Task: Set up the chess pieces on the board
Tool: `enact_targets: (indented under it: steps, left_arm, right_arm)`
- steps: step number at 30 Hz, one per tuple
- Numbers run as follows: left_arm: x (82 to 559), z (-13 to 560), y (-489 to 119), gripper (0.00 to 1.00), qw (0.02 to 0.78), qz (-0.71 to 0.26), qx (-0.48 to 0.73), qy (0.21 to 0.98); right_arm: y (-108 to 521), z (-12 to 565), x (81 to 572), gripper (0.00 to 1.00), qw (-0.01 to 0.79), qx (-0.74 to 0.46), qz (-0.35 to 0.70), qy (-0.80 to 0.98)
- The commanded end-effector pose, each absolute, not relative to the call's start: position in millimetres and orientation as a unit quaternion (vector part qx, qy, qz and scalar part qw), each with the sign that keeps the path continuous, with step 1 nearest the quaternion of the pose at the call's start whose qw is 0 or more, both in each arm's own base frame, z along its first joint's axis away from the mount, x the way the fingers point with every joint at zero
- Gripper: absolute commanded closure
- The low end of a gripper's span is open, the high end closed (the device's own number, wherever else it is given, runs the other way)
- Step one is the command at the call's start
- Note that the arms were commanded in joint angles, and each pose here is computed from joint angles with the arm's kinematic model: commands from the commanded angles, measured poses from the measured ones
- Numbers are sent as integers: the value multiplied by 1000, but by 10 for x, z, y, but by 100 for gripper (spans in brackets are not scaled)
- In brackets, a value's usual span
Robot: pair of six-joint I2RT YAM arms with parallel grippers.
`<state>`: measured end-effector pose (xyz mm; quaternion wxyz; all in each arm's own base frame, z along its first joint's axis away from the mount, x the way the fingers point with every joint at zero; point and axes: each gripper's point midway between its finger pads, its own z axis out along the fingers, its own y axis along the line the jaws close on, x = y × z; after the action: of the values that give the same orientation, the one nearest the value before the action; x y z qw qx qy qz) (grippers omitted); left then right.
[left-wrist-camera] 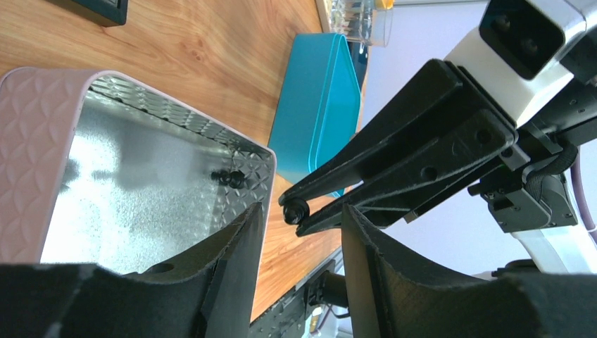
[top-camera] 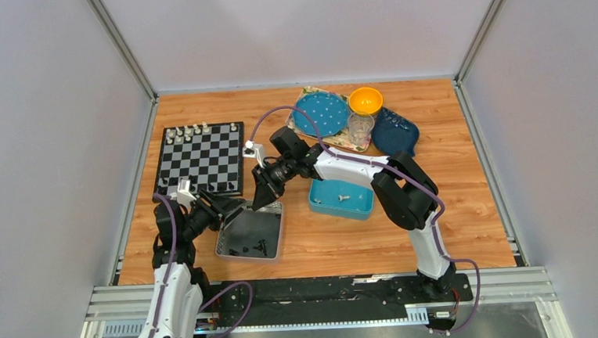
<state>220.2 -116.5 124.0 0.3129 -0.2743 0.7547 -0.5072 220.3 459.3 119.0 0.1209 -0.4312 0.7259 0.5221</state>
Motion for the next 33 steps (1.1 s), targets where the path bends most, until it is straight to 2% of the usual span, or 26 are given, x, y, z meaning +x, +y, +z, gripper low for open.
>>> enact_targets:
  steps: [1,17,28,33]
  left_arm:
    - [2216,1348,-1228,49,325,-527,-251,744]
    - [2205,1287,-1264,59,314,-527,-252,748]
    - [2217,1250,-1245,59,315,-520,-258,751]
    - [2223,1264,-1249,65,316,-521,-256,751]
  right_arm:
    - [4696,1306,2280,91,122,-406,545,723]
    - [4735,1281,2304,92,108,-378,558,731]
    - [4742,1299,2287,92,103,-374,565,728]
    - [4748,1278,2285,92,99,-372,566,728]
